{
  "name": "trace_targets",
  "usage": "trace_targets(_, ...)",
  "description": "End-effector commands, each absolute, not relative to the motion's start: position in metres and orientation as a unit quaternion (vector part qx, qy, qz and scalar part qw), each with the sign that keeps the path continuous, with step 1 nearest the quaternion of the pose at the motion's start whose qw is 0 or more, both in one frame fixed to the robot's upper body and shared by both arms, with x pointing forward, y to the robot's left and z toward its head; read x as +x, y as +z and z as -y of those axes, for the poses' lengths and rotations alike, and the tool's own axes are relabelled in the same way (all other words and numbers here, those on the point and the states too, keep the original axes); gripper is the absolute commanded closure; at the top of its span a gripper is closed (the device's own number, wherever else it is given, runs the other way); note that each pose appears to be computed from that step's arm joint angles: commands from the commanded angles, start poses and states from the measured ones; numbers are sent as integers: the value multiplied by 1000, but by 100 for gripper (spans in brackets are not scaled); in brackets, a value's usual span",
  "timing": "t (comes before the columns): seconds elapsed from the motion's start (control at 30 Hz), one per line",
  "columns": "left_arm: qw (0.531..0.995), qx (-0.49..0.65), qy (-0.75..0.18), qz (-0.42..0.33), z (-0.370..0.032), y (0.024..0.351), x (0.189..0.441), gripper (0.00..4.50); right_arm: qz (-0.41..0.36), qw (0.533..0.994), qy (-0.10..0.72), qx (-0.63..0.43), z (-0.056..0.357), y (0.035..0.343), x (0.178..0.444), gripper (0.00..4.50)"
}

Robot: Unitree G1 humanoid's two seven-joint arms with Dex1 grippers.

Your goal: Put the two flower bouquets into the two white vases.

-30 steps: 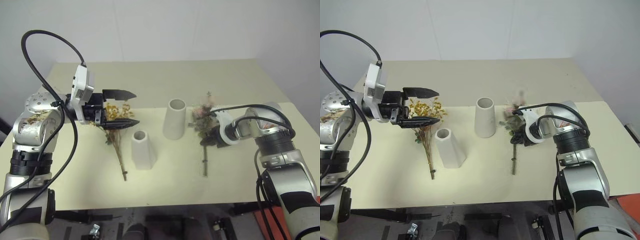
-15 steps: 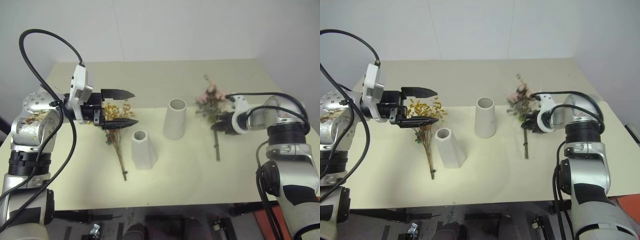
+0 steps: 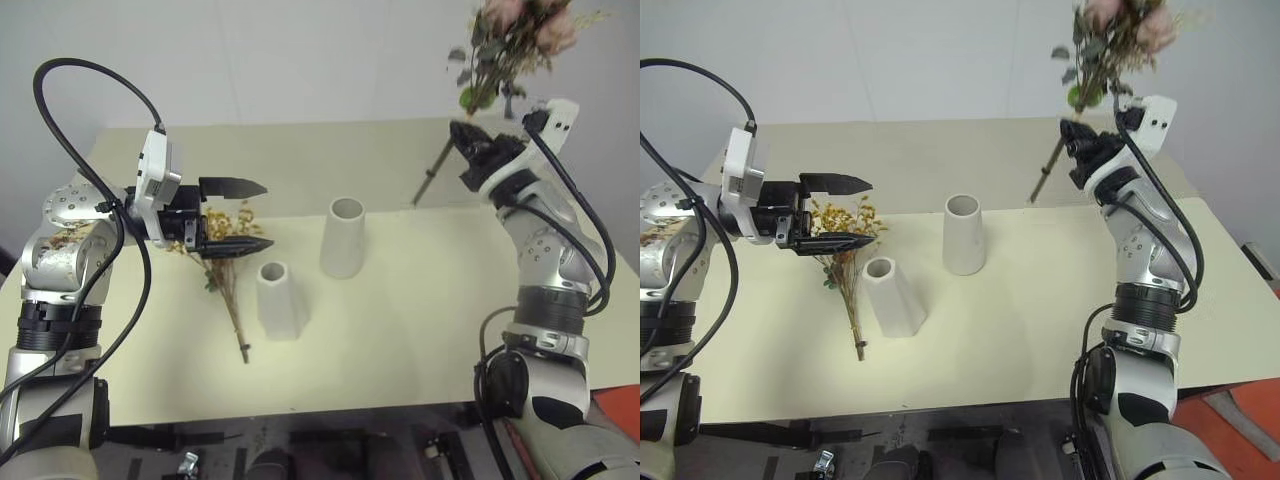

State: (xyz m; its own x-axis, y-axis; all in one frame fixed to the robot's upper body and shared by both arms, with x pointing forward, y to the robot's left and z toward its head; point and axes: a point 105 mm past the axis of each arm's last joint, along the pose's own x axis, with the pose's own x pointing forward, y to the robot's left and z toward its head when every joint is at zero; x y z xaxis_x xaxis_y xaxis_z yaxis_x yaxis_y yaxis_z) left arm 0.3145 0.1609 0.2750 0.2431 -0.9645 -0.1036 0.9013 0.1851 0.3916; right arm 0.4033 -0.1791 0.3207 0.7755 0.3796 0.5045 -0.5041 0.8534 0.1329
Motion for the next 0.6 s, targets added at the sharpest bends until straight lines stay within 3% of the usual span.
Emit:
trace_targets(0.03, 763, 205, -603, 109, -163, 288, 308, 0, 347, 881, 292, 135, 166, 372, 374, 426)
trace_targets(0.23, 765, 204, -601, 107, -165, 287, 307, 0, 351, 848, 363, 162, 145, 380, 362, 426)
trace_targets(0.6, 771, 208, -593, 105, -168, 287, 304, 0, 306, 851, 402, 141, 108, 353, 364, 426)
